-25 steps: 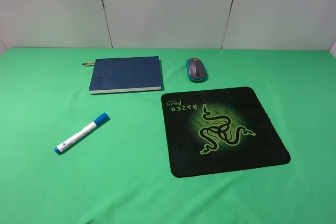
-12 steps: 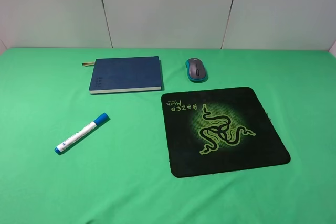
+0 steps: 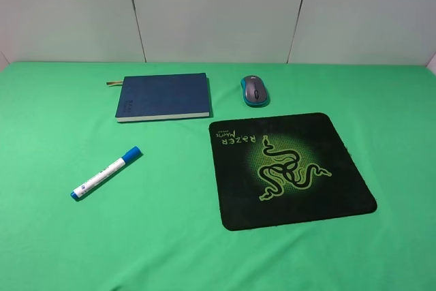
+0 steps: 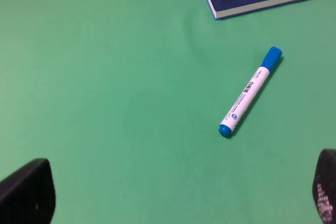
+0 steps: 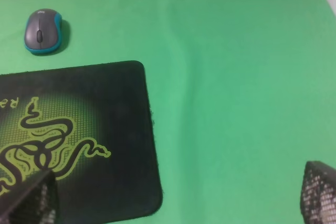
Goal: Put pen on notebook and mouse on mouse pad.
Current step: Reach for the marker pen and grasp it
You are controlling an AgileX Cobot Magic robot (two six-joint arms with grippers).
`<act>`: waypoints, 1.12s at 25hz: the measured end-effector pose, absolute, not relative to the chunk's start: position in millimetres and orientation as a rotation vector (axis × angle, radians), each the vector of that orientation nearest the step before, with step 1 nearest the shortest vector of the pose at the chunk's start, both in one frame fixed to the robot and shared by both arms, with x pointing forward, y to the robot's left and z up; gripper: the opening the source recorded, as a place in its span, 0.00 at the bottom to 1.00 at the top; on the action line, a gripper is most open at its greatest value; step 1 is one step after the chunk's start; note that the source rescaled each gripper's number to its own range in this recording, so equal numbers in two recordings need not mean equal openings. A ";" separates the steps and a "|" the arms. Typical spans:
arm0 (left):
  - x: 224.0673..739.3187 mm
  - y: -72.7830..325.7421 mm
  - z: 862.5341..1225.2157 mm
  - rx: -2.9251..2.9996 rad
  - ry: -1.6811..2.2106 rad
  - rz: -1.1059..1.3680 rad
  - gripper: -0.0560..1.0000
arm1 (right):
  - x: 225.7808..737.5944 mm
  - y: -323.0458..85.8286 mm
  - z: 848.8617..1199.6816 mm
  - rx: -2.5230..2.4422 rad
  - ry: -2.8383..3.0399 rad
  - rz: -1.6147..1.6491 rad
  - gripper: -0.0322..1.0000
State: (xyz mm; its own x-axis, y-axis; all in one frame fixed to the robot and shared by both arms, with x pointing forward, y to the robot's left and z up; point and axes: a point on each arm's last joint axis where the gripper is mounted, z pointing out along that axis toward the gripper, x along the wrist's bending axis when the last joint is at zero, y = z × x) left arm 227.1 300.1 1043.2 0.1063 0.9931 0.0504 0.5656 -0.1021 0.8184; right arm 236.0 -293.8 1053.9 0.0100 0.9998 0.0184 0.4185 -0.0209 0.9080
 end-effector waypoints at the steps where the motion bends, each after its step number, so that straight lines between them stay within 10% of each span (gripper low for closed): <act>1: 228.3 300.1 1045.8 1.743 1.542 0.840 0.97 | 236.0 -293.8 1053.9 1.539 1.506 0.984 1.00; 15: 312.5 296.1 1090.2 1.934 1.791 0.561 0.97 | 236.0 -293.8 1053.9 1.539 1.506 0.984 1.00; 28: 416.8 272.6 1030.5 2.313 1.825 0.194 0.97 | 236.0 -293.8 1053.9 1.539 1.506 0.984 1.00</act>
State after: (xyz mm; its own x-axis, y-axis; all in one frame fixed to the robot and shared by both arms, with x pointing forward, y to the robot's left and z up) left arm 416.8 272.6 1030.5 0.2339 0.9721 -0.0140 0.9474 -0.2247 0.2279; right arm 236.0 -293.8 1053.9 0.0100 0.9998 0.0184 0.4185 -0.0209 0.9080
